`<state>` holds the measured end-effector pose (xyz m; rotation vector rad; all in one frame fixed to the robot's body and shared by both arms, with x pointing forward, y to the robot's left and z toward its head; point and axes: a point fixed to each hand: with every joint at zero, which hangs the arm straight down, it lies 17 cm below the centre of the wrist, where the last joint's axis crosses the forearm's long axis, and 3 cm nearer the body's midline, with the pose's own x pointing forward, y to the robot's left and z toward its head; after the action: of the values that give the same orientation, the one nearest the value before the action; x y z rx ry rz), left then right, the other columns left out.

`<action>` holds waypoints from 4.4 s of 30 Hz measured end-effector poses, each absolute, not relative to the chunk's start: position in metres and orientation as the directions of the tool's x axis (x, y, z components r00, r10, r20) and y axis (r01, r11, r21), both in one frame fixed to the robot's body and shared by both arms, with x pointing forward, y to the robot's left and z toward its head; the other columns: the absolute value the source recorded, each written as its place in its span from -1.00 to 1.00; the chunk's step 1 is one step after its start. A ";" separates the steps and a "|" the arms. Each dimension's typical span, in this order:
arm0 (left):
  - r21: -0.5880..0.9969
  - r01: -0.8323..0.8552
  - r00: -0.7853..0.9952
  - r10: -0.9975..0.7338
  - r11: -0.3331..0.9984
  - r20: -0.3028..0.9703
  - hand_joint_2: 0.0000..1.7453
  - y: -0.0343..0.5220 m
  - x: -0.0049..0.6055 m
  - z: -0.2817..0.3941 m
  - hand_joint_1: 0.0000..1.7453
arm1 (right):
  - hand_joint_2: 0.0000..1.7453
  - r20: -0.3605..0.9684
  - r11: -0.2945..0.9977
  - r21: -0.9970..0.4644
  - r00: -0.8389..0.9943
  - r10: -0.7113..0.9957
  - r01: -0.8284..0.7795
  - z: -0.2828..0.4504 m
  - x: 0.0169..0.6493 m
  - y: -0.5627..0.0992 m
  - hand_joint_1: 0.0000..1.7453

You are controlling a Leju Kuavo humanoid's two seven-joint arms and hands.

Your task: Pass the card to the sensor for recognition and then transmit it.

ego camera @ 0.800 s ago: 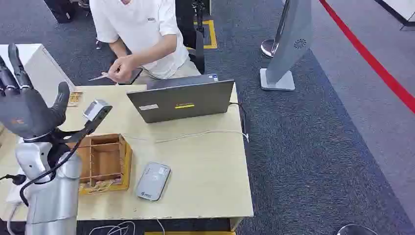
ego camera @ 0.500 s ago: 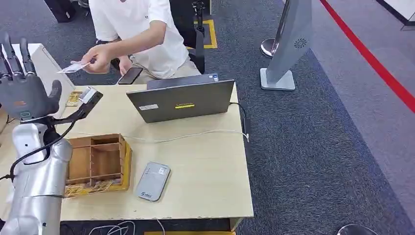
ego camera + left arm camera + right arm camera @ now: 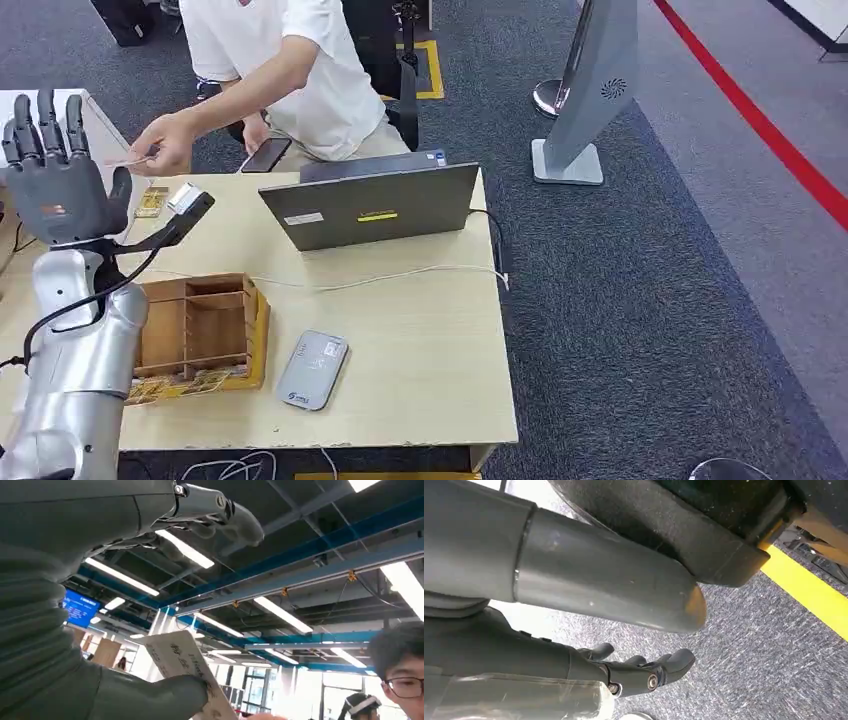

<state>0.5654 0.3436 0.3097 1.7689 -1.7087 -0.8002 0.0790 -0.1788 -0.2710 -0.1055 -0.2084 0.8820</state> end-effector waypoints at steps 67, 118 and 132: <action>0.776 -0.551 -0.288 -0.942 0.308 0.170 1.00 0.193 0.351 0.206 1.00 | -1.00 0.084 0.754 -0.160 0.752 0.654 -0.637 -0.273 0.065 -0.185 -1.00; 0.979 -0.094 -0.368 -0.920 0.180 0.134 1.00 0.140 0.355 0.014 1.00 | -1.00 0.102 0.725 -0.153 0.719 0.687 -0.671 -0.272 0.067 -0.181 -1.00; 0.926 -0.328 -0.425 -0.905 0.188 0.033 1.00 0.137 0.366 0.094 1.00 | -1.00 0.100 0.705 -0.156 0.699 0.708 -0.692 -0.273 0.067 -0.181 -1.00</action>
<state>0.3657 0.1371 0.0941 1.1538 -1.8620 -1.2250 0.0665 -0.1810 -0.2725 -0.1093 -0.1573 0.7818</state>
